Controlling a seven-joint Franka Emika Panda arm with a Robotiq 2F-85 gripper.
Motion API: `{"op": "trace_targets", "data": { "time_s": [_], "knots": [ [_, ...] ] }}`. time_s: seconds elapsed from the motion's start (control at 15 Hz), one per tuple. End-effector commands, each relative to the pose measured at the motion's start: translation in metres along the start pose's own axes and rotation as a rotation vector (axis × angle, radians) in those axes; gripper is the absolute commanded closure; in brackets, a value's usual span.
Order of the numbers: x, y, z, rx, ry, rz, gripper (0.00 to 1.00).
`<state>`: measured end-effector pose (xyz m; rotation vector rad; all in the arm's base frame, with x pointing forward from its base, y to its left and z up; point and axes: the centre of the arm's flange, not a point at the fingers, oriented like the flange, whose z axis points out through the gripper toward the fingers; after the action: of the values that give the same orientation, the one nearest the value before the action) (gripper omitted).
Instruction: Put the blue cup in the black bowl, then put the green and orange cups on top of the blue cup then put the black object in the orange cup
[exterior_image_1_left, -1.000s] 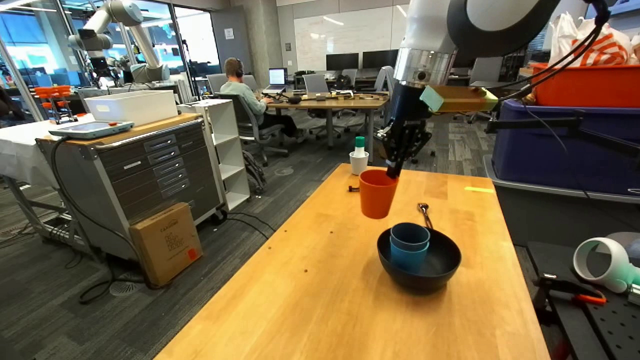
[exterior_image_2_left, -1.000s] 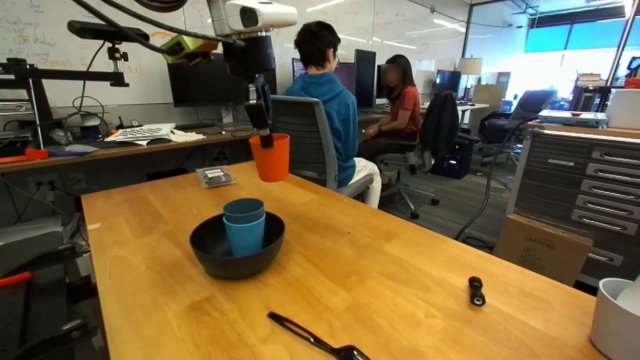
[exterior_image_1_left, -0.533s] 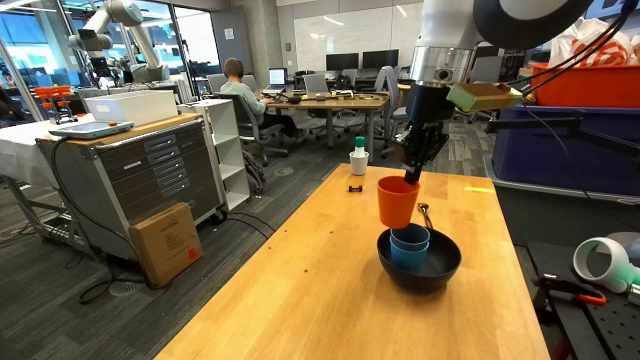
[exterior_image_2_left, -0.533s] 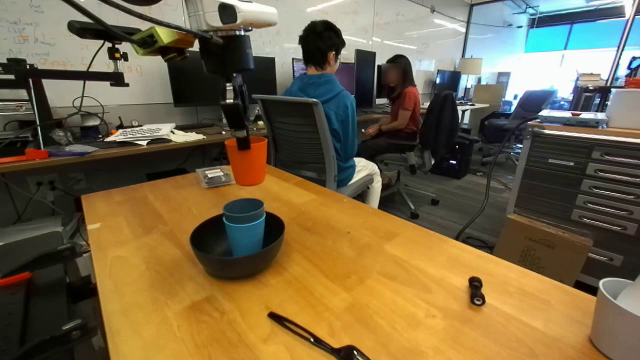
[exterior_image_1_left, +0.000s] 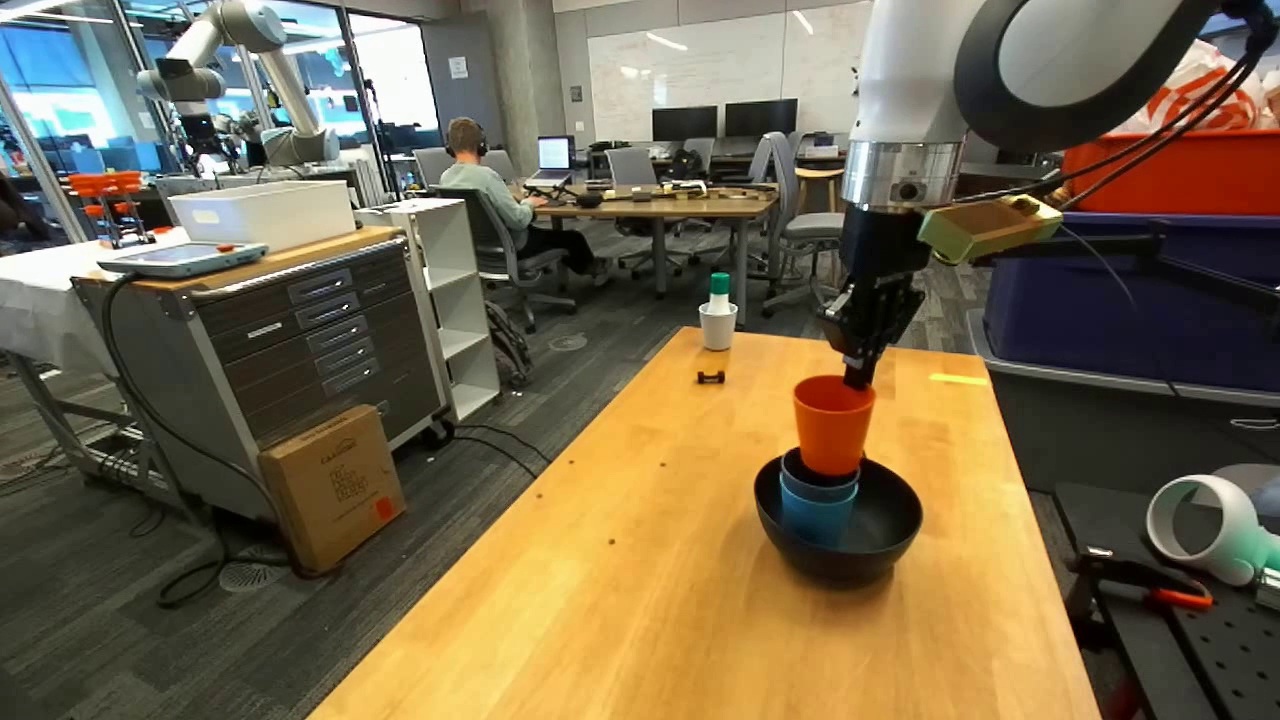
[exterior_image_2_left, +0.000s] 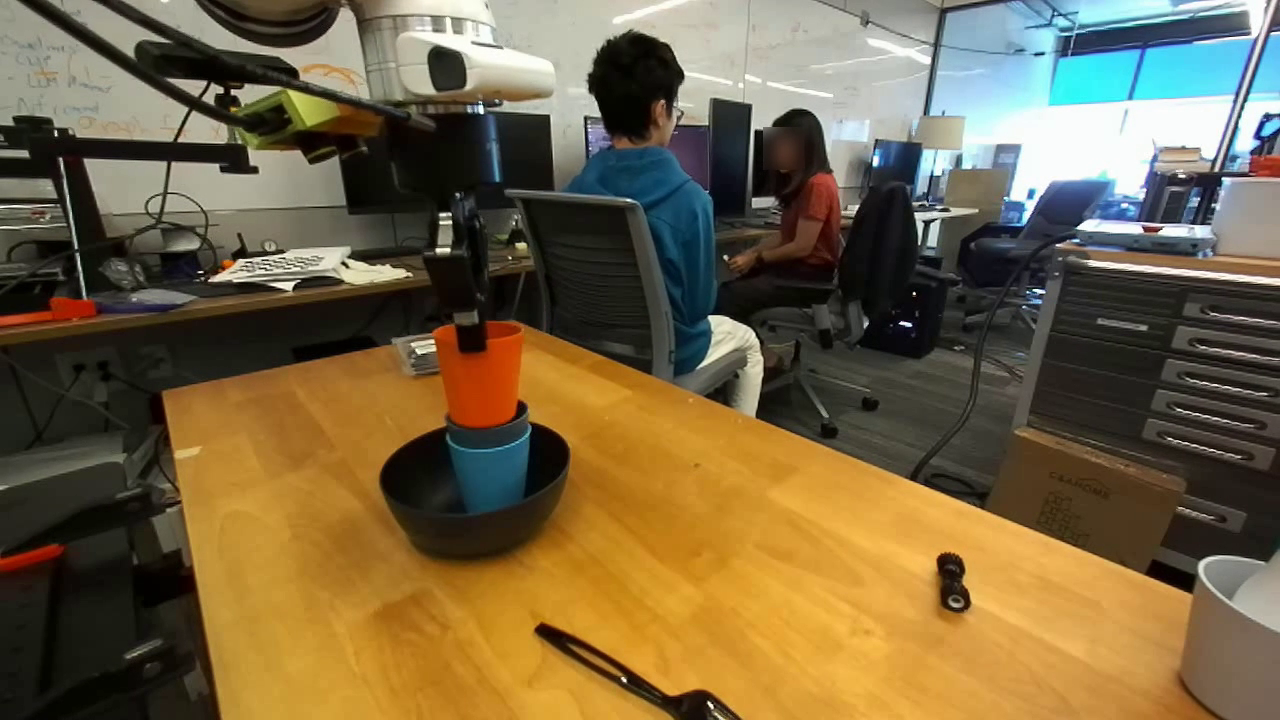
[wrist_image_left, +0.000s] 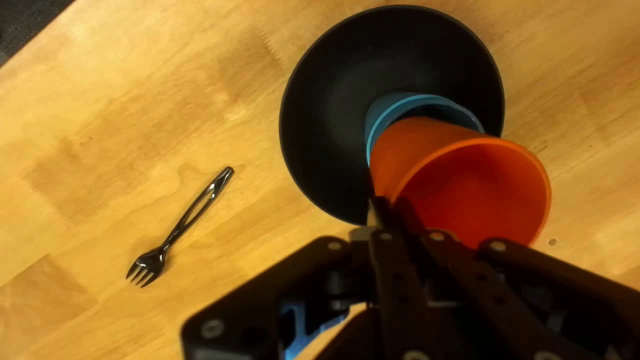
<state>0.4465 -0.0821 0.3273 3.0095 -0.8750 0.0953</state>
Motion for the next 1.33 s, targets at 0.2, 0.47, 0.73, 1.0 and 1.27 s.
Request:
{"op": "trace_targets", "data": {
  "time_s": [0.2, 0.47, 0.73, 1.0, 1.27],
  "knots": [
    [0.001, 0.005, 0.016, 0.002, -0.003, -0.03, 0.99],
    [0.002, 0.003, 0.025, 0.011, 0.005, -0.051, 0.99],
    [0.003, 0.002, 0.037, 0.01, 0.023, -0.093, 0.94],
    [0.005, 0.001, 0.047, 0.011, 0.02, -0.104, 0.57],
    [0.005, -0.002, 0.047, 0.019, 0.018, -0.104, 0.26]
  ]
}}
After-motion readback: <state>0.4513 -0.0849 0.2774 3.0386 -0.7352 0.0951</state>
